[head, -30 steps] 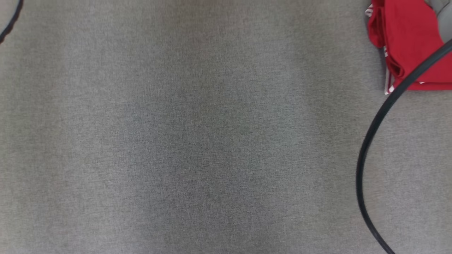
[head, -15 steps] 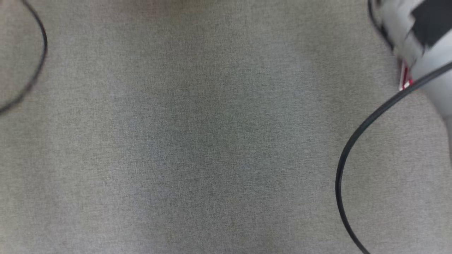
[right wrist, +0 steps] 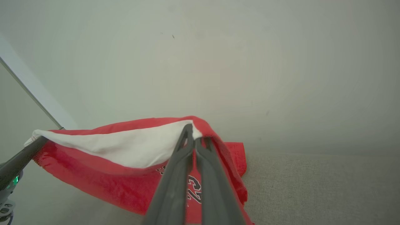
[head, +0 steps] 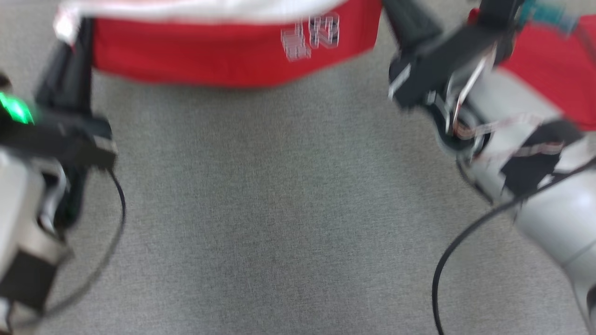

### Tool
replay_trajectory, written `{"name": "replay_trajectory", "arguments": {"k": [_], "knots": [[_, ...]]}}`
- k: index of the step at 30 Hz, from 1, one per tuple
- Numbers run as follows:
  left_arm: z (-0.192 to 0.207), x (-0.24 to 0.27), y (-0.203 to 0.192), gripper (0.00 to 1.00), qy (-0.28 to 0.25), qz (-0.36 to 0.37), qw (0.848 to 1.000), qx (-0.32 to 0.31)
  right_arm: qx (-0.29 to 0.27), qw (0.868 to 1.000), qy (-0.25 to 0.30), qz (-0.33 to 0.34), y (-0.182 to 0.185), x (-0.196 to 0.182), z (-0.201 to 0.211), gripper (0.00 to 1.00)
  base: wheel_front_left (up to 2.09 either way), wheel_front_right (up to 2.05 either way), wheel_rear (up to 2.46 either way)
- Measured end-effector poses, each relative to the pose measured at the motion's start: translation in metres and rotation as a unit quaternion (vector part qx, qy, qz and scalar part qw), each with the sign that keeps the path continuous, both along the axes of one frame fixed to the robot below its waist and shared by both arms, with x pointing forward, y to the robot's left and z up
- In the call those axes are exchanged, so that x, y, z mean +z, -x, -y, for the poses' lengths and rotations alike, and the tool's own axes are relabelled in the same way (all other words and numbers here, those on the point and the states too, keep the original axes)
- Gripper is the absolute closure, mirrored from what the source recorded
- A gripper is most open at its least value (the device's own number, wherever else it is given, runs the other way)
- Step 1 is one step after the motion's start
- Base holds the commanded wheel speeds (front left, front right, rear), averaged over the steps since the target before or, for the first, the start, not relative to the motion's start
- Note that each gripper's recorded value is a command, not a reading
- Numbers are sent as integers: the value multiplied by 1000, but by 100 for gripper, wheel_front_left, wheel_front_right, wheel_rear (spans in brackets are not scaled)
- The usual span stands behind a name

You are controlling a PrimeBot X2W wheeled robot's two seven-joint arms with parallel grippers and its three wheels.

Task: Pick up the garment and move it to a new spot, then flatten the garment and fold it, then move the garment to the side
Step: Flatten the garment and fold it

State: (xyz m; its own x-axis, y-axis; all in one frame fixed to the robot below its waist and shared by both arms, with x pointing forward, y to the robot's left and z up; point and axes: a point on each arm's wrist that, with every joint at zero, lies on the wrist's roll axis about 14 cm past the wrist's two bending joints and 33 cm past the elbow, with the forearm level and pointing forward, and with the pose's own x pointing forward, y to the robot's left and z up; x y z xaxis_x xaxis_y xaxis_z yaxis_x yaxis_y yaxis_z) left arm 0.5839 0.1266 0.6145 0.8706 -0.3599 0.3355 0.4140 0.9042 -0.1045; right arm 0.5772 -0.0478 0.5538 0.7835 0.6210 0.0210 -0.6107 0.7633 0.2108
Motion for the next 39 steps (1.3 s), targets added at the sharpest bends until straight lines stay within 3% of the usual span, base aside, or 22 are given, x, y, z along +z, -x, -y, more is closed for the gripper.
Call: {"name": "replay_trajectory", "arguments": {"k": [16, 31, 39], "knots": [[16, -57, 116, 100, 56, -80, 995, 2, -3, 998, -29, -56, 111, -40, 23, 100, 0, 0, 0], [-5, -102, 184, 100, 115, -151, 979, 73, -25, 990, -67, -121, 192, -74, 41, 100, 0, 0, 0], [-5, -116, 211, 100, 120, -172, 974, 85, -11, 985, -75, -154, 225, -85, 34, 100, 0, 0, 0]]}}
